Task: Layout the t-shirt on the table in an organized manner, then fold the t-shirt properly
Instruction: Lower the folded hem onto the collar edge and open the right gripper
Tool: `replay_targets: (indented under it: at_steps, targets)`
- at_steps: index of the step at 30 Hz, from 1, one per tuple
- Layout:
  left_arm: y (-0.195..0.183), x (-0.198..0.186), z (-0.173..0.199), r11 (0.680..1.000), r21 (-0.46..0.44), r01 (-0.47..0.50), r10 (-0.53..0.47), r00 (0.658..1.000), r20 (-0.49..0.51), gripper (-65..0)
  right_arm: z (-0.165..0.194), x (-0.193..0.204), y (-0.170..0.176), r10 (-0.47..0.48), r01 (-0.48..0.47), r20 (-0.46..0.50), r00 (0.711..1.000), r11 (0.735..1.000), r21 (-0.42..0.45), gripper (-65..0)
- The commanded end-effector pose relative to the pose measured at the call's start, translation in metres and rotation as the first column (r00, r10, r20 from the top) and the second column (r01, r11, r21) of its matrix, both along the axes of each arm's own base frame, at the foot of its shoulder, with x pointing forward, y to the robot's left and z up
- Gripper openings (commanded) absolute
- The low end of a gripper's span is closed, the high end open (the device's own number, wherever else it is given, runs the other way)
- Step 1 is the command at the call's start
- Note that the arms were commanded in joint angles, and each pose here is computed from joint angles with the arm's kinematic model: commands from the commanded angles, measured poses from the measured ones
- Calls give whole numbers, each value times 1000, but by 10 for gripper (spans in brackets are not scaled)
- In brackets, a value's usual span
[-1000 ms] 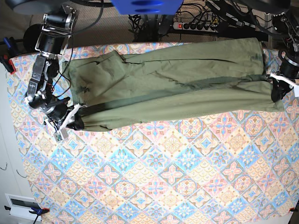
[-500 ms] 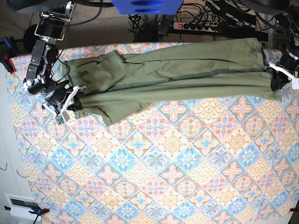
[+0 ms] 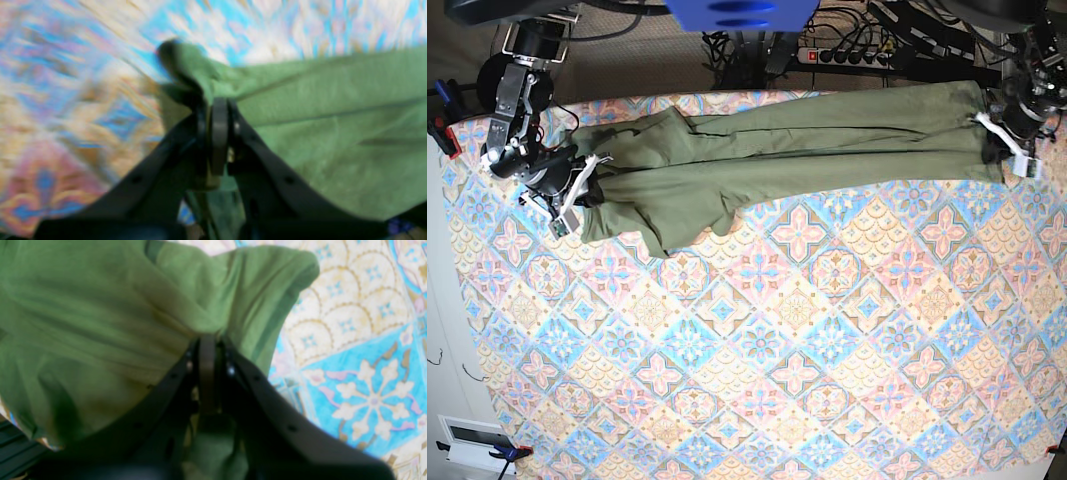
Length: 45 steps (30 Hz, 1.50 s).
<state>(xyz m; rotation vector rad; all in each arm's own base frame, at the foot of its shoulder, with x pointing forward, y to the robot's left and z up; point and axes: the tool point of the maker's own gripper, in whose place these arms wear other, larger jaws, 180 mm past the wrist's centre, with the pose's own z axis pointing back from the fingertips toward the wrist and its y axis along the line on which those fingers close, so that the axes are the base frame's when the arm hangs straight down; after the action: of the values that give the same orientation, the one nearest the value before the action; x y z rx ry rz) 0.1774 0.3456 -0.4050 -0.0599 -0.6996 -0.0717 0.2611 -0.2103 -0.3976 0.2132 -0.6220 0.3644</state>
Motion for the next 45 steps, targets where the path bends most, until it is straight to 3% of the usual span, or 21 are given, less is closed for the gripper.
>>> replay_targets:
  at_steps: [1,8,11,14,16,20,25,28,33,38,41,45]
  targets:
    - [10,10,12,1000,24,-3,2,999,41,-650,11,8,-5,4,-4,41,999,1000,-11,-648]
    - [18,11,2,999,12,-42,42,999,20,-647,11,8,-4,5,-5,40,999,1000,-11,-647]
    - [19,12,3,999,6,-46,46,999,28,-530,11,8,-5,4,-4,41,999,1000,-11,-626]
    - [16,14,4,999,-9,-47,47,998,37,-407,12,9,-7,-3,3,45,999,1000,-13,-553]
    - [13,16,8,998,-42,-56,58,997,59,-366,20,11,-6,3,-2,70,998,1000,-23,-504]
    - [8,24,19,988,-133,-79,95,988,120,-360,58,15,-18,-12,26,184,983,997,-74,-452]
    - [13,29,33,976,-189,-112,145,974,173,-356,77,21,-16,-1,23,241,971,995,-92,-452]
    - [22,31,45,964,-222,-146,195,956,218,-354,88,38,1,47,-24,279,959,996,-85,-452]
    - [20,26,39,960,-238,-150,189,970,153,-351,113,77,33,131,-111,357,925,991,-76,-451]
    - [18,31,40,959,-241,-146,186,970,155,-333,83,86,58,152,-134,283,947,987,-85,-449]
    - [18,31,40,959,-242,-145,185,970,155,-293,71,93,83,208,-189,249,946,977,-99,-423]
    - [18,31,40,959,-243,-145,186,970,156,-290,55,96,91,250,-226,196,948,965,-135,-400]
